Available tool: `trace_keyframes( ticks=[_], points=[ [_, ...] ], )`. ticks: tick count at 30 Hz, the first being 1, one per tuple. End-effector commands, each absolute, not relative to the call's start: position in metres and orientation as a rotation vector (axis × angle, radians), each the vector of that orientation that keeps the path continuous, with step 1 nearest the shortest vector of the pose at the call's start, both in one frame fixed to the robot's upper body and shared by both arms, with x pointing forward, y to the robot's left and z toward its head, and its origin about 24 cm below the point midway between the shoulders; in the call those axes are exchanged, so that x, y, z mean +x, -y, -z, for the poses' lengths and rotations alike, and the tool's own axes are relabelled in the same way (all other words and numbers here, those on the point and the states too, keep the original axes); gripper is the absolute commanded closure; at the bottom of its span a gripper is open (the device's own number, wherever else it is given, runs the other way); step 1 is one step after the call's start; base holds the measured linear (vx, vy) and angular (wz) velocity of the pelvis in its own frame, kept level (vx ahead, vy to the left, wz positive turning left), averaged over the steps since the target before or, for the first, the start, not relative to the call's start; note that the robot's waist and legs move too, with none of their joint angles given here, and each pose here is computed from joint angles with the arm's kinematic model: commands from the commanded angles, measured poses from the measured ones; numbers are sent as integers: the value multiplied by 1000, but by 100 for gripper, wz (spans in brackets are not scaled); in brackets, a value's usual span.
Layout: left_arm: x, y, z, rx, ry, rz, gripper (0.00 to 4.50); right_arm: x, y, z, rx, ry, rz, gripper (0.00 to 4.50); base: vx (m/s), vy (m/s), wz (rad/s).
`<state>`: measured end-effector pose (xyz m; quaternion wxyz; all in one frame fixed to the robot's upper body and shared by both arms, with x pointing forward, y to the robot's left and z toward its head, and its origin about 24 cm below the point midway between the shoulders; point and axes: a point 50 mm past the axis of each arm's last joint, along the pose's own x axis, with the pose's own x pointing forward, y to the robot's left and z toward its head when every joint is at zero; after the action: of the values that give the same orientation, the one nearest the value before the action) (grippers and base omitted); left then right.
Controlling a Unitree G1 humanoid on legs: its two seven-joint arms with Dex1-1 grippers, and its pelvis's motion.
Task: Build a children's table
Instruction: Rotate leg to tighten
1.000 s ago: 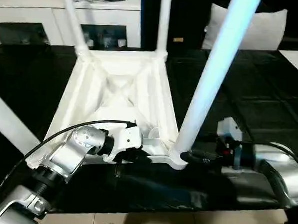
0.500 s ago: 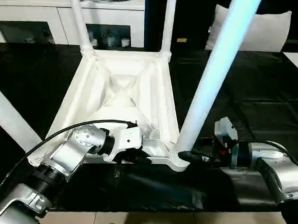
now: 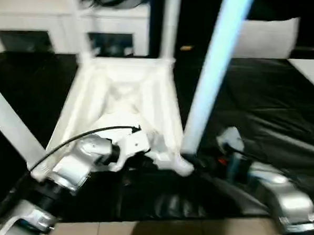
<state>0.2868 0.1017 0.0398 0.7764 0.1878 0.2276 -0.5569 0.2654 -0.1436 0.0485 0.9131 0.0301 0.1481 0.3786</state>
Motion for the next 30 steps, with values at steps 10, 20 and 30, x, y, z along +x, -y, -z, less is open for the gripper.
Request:
trace_keyframes(
  ticks=[10,20,30],
  points=[
    [290,-49,-46,399,-380,1105,450,261,117,-36,185,-363,-722,185,-6,1,-1],
    [286,-88,-46,496,-360,1211,450,259,170,-65,25,-268,-934,95,0,0,0],
    [278,-123,-49,575,-395,1485,450,266,190,-82,-118,-279,-1229,67,6,-3,0]
  ],
)
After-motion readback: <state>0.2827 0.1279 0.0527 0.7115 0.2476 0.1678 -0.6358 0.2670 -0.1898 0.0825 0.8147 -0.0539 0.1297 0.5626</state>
